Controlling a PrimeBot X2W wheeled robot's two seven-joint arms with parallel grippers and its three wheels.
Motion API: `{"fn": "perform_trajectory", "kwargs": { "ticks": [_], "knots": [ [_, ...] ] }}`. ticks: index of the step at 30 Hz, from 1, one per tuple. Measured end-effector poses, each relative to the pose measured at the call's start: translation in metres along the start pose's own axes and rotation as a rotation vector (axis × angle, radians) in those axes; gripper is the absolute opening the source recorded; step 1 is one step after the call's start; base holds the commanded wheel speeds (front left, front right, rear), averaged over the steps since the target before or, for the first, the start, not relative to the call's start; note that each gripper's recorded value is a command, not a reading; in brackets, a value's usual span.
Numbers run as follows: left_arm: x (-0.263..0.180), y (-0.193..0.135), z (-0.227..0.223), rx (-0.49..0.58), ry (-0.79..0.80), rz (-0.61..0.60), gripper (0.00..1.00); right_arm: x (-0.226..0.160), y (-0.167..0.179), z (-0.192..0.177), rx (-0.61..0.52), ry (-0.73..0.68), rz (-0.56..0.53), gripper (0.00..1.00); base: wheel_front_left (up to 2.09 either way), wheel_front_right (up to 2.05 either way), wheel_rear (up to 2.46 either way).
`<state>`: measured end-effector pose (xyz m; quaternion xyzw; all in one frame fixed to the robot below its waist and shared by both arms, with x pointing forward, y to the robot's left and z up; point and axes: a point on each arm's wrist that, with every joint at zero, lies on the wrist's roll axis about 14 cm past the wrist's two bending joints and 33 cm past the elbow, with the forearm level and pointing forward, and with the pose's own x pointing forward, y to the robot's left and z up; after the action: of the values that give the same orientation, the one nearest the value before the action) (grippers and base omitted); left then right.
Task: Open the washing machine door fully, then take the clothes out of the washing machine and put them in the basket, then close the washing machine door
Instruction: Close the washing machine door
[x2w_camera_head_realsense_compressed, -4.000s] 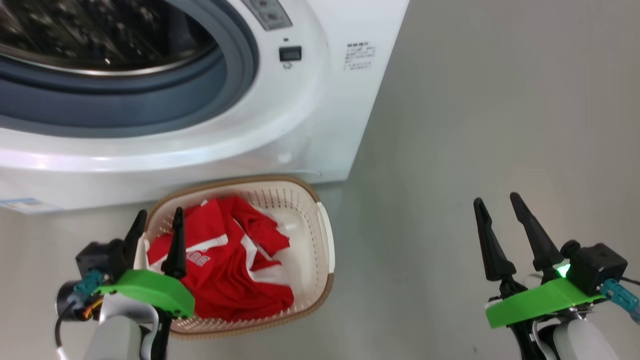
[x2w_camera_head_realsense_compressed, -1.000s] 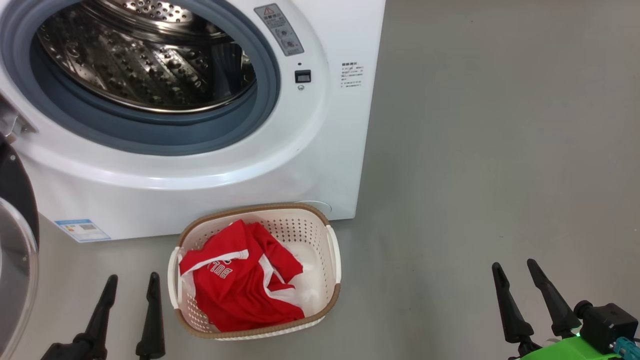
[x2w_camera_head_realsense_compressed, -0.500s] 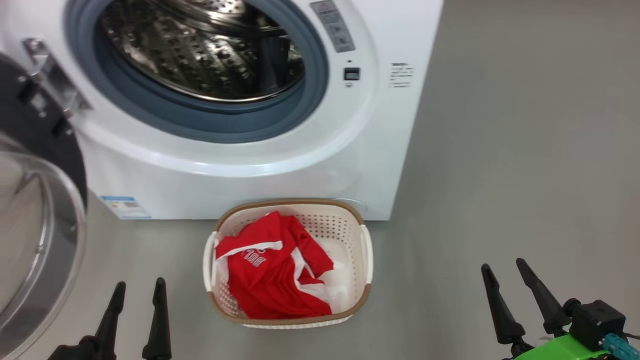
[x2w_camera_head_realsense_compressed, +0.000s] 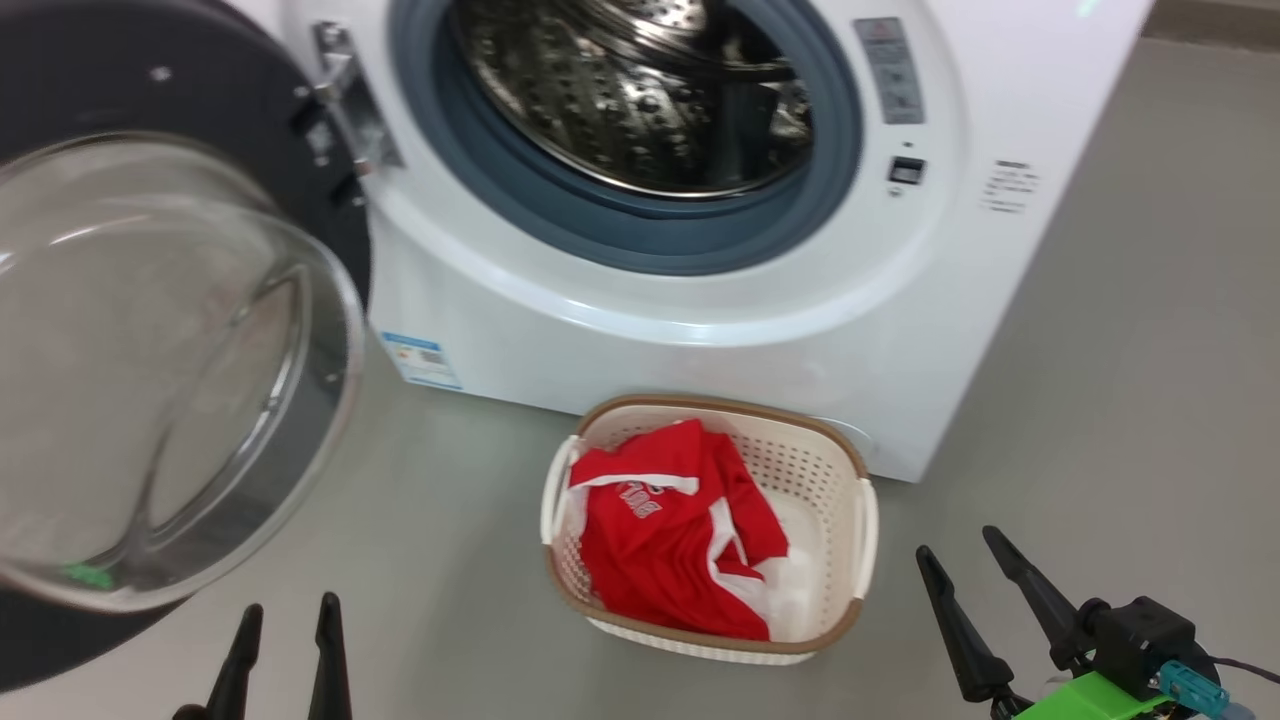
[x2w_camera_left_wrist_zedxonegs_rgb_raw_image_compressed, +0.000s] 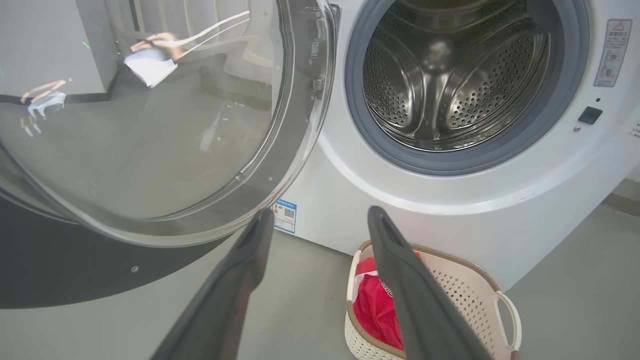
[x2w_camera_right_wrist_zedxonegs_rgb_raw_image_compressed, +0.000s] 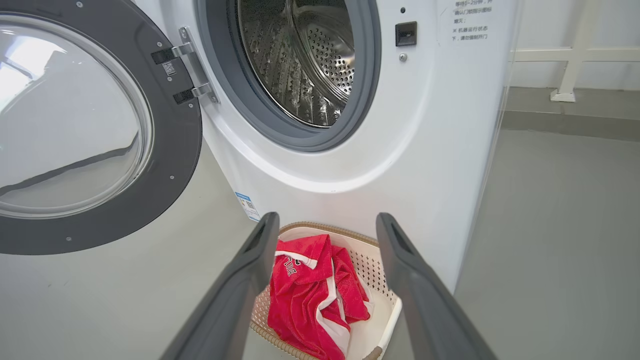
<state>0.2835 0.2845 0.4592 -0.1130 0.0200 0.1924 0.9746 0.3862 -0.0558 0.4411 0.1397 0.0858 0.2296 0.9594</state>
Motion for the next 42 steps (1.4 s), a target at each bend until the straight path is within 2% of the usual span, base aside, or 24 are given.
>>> {"fn": "perform_trajectory", "kwargs": {
  "ticks": [11, 15, 20, 28, 29, 30, 31, 32, 36, 42],
  "knots": [
    [-0.052, 0.060, 0.009, -0.057, -0.044, 0.226, 1.00, 0.022, 0.072, -0.017, -0.021, 0.068, 0.235, 1.00, 0.00, 0.00, 0.00],
    [-0.061, 0.073, 0.018, -0.084, -0.082, 0.282, 1.00, 0.032, 0.093, -0.012, -0.026, 0.054, 0.302, 1.00, 0.00, 0.00, 0.00],
    [-0.072, 0.081, 0.016, -0.094, -0.077, 0.318, 1.00, 0.037, 0.103, -0.009, -0.028, 0.048, 0.331, 1.00, 0.00, 0.00, 0.00],
    [-0.071, 0.080, 0.016, -0.108, -0.079, 0.308, 1.00, 0.037, 0.103, -0.011, -0.022, 0.055, 0.330, 1.00, 0.00, 0.00, 0.00],
    [-0.070, 0.079, 0.017, -0.113, -0.083, 0.298, 0.93, 0.037, 0.102, -0.011, -0.021, 0.054, 0.328, 1.00, 0.00, 0.00, 0.00],
    [-0.070, 0.080, 0.019, -0.123, -0.092, 0.296, 0.49, 0.037, 0.101, -0.010, -0.019, 0.051, 0.323, 1.00, 0.00, 0.00, 0.00],
    [-0.069, 0.082, 0.023, -0.134, -0.107, 0.295, 0.18, 0.037, 0.099, -0.009, -0.018, 0.048, 0.317, 1.00, 0.00, 0.00, 0.00],
    [-0.069, 0.082, 0.023, -0.134, -0.107, 0.295, 0.00, 0.037, 0.099, -0.009, -0.018, 0.048, 0.317, 1.00, 0.00, 0.00, 0.00],
    [-0.056, 0.090, 0.069, -0.122, -0.251, 0.275, 0.00, 0.037, 0.093, -0.006, -0.007, 0.037, 0.290, 1.00, 0.00, 0.00, 0.00],
    [-0.040, 0.101, 0.182, -0.035, -0.586, 0.254, 0.00, 0.035, 0.085, -0.009, 0.009, 0.039, 0.259, 1.00, 0.00, 0.00, 0.00]
  ]
}}
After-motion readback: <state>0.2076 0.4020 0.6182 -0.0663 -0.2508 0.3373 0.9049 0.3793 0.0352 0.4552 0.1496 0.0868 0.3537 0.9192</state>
